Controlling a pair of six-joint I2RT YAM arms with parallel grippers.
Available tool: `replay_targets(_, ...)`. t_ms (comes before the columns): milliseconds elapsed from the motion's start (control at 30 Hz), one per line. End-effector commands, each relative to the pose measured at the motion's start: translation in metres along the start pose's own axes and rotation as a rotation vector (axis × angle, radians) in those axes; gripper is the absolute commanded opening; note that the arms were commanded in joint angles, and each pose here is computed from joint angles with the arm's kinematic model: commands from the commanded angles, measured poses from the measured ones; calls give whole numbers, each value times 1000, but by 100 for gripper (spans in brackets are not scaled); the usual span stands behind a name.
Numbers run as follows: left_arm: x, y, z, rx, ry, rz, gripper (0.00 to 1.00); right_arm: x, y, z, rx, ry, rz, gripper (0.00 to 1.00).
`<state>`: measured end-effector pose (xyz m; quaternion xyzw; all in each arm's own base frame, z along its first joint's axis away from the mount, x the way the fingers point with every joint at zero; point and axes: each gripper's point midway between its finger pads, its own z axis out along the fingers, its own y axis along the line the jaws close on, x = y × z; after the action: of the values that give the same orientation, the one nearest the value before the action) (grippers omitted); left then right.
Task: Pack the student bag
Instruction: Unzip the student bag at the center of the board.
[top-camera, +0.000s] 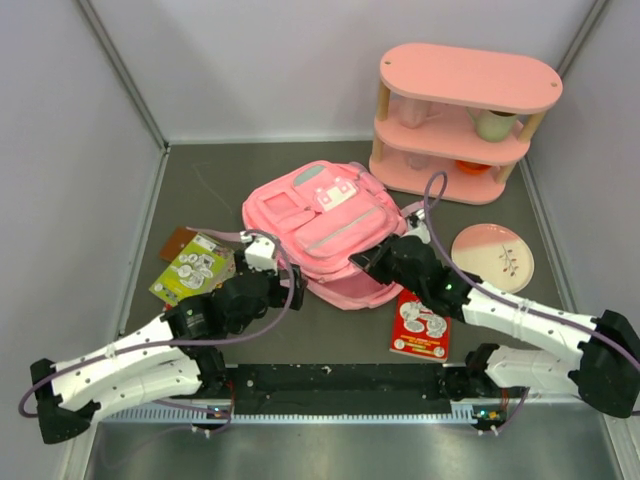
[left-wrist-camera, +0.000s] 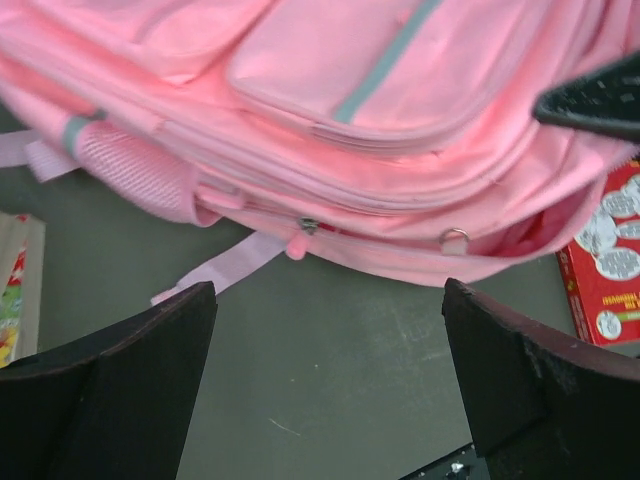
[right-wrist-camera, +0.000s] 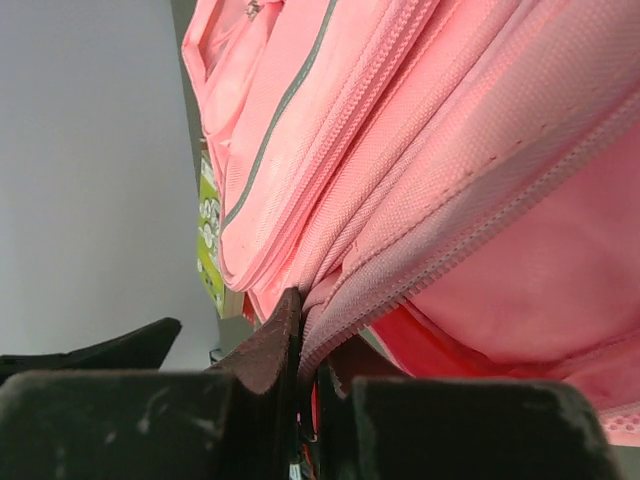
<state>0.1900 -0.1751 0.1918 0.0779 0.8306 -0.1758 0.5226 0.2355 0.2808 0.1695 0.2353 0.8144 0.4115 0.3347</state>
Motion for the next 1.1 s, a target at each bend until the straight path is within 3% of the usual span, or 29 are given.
replay_targets(0,-32,-54,1,225,-35,92,99,-14,31,-5,-47,-18,-79,0)
replay_targets(367,-44,-111,9,416,-105,272,99,-12,50,-3,-37,28,-97,0)
replay_targets(600,-27,-124,37,373,-43,359,99,-17,65,-7,-49,26,-87,0)
replay_targets(733,-14,-113,50,294,-8,387,98,-20,75,-10,-57,27,-91,0)
replay_targets(800,-11,-104,55,243,-5,381,91,-19,76,-10,-59,34,-96,0)
replay_targets(900,-16,-93,64,153,-38,372,65,-17,79,-12,-69,45,-95,0)
replay_targets(933,-22,-89,66,117,-55,363,49,-17,79,-12,-72,52,-107,0)
replay_targets(1033,-29,-84,75,53,-62,351,17,-15,76,-15,-75,65,-120,0)
replay_targets(1067,-29,-74,82,5,-48,348,0,-16,72,-16,-72,61,-147,5)
